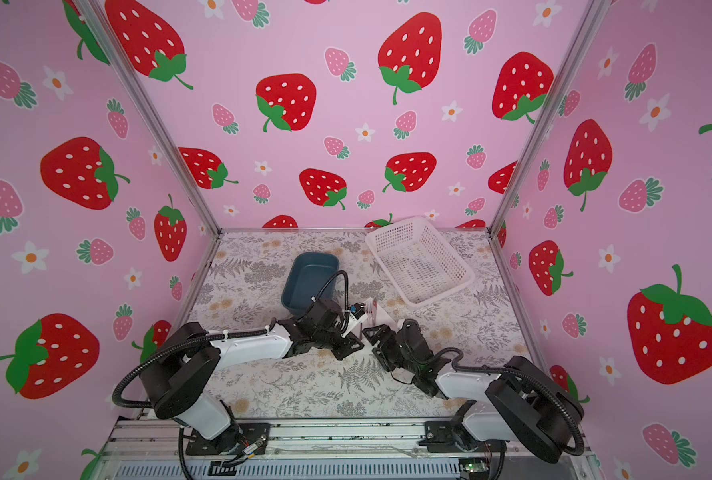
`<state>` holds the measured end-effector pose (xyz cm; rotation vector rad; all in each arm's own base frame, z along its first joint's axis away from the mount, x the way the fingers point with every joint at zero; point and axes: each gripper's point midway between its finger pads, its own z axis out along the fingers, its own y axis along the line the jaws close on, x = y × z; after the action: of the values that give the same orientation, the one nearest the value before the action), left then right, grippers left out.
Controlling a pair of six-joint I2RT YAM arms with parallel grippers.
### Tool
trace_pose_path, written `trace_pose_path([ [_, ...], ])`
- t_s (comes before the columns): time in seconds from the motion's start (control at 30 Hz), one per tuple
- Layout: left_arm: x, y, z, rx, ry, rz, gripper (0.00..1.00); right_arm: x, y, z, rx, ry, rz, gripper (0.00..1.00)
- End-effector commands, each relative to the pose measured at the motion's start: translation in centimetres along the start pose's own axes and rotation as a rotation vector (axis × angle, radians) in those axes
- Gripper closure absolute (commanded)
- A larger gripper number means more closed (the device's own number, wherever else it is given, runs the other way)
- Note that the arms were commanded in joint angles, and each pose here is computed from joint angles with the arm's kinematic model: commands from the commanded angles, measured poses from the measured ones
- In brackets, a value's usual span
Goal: Place the utensils on the paper napkin and roll it up
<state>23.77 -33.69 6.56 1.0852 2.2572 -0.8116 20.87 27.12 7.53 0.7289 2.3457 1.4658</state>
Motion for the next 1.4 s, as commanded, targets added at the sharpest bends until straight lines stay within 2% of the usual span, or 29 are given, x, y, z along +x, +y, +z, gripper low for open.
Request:
trace_pose_path([
  [0.0, -1.4, -0.3, 0.2, 0.011, -0.023, 0.039, 0.80, -0.4, 0.3, -0.5, -0.024, -0.024, 0.026, 0.14],
  [0.2, -2.0, 0.2, 0.4, -0.013, -0.015, 0.016, 0.89, -0.7, -0.2, -1.4, -0.013, -0.050, 0.013, 0.14],
  [0.33, -2.3, 0.5, 0.4, -0.025, 0.000, -0.018, 0.90, -1.7, -1.9, -2.7, 0.076, -0.109, -0.028, 0.16],
  [0.57, -2.2, 1.5, 0.9, -0.040, 0.059, -0.108, 0.90, -2.5, -2.8, -4.8, 0.070, -0.163, -0.106, 0.34],
  [0.73, -2.2, 2.2, 1.0, -0.049, 0.081, -0.157, 0.91, -2.7, -3.4, -5.0, 0.159, -0.168, -0.201, 0.51],
  [0.9, -2.2, 2.6, 1.0, -0.043, 0.088, -0.191, 0.93, -2.0, -2.3, -4.2, 0.169, -0.107, -0.290, 0.64],
  [0.97, -2.6, 2.5, 0.9, -0.031, 0.078, -0.202, 0.93, -1.7, -2.1, -3.7, 0.186, -0.073, -0.328, 0.72],
  [1.13, -3.1, 2.2, 1.0, 0.001, 0.080, -0.217, 0.93, -0.7, -2.4, -2.0, 0.251, 0.026, -0.390, 0.76],
  [1.17, -3.1, 2.1, 1.0, 0.005, 0.086, -0.216, 0.98, -0.4, -2.5, -1.7, 0.259, 0.045, -0.395, 0.76],
  [1.23, -2.9, 2.0, 1.1, 0.014, 0.099, -0.223, 0.99, 0.1, -2.4, -1.1, 0.259, 0.086, -0.407, 0.80],
  [1.37, -2.8, 1.8, 1.1, 0.027, 0.106, -0.232, 0.99, 0.7, -2.5, -0.4, 0.274, 0.119, -0.426, 0.79],
])
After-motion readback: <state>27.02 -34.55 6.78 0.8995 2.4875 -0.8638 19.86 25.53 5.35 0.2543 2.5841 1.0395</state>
